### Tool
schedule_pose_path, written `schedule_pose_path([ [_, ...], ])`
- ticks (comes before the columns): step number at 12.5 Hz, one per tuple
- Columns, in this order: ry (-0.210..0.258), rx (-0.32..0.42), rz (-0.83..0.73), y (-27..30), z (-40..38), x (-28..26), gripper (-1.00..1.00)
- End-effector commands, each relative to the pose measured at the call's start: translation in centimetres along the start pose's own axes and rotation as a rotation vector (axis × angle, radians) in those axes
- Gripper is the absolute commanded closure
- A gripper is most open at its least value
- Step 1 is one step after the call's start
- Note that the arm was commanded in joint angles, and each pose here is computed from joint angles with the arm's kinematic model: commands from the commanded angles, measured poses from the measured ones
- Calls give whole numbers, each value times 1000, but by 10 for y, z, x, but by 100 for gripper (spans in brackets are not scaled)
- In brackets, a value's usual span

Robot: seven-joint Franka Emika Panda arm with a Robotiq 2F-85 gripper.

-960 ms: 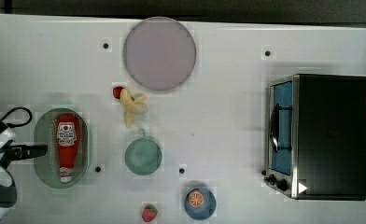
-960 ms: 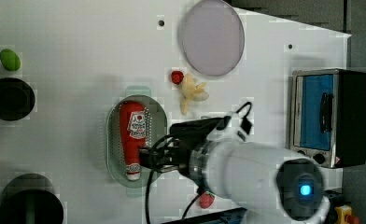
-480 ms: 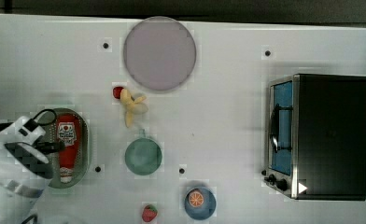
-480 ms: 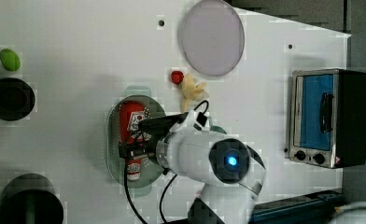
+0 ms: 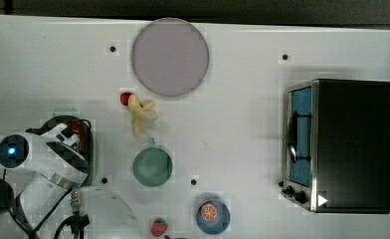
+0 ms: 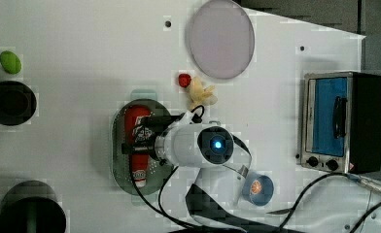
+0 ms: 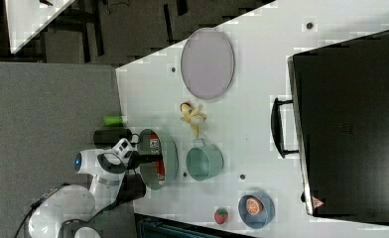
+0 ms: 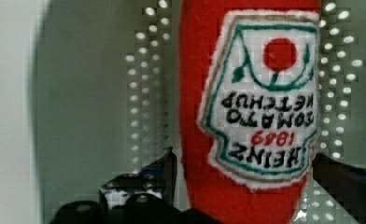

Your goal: Pick ketchup from strainer and place it on the table

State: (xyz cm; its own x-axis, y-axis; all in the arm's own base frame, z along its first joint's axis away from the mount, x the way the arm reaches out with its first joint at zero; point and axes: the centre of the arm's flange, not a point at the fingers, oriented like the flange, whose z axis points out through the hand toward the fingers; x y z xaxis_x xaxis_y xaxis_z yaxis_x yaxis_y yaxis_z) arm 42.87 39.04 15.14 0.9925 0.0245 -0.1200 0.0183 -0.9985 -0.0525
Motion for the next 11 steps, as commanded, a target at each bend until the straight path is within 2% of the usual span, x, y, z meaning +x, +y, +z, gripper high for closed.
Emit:
schedule_pose_path([
  [1, 77, 25, 32, -14, -15, 9, -91],
  [4, 86, 24, 30, -14, -17, 12, -21],
  [7, 110, -6, 26, -12, -38, 11, -21],
  [9, 147, -14, 32, -16, -77, 7, -21],
  [11, 177, 25, 97, -22, -129, 7, -21],
])
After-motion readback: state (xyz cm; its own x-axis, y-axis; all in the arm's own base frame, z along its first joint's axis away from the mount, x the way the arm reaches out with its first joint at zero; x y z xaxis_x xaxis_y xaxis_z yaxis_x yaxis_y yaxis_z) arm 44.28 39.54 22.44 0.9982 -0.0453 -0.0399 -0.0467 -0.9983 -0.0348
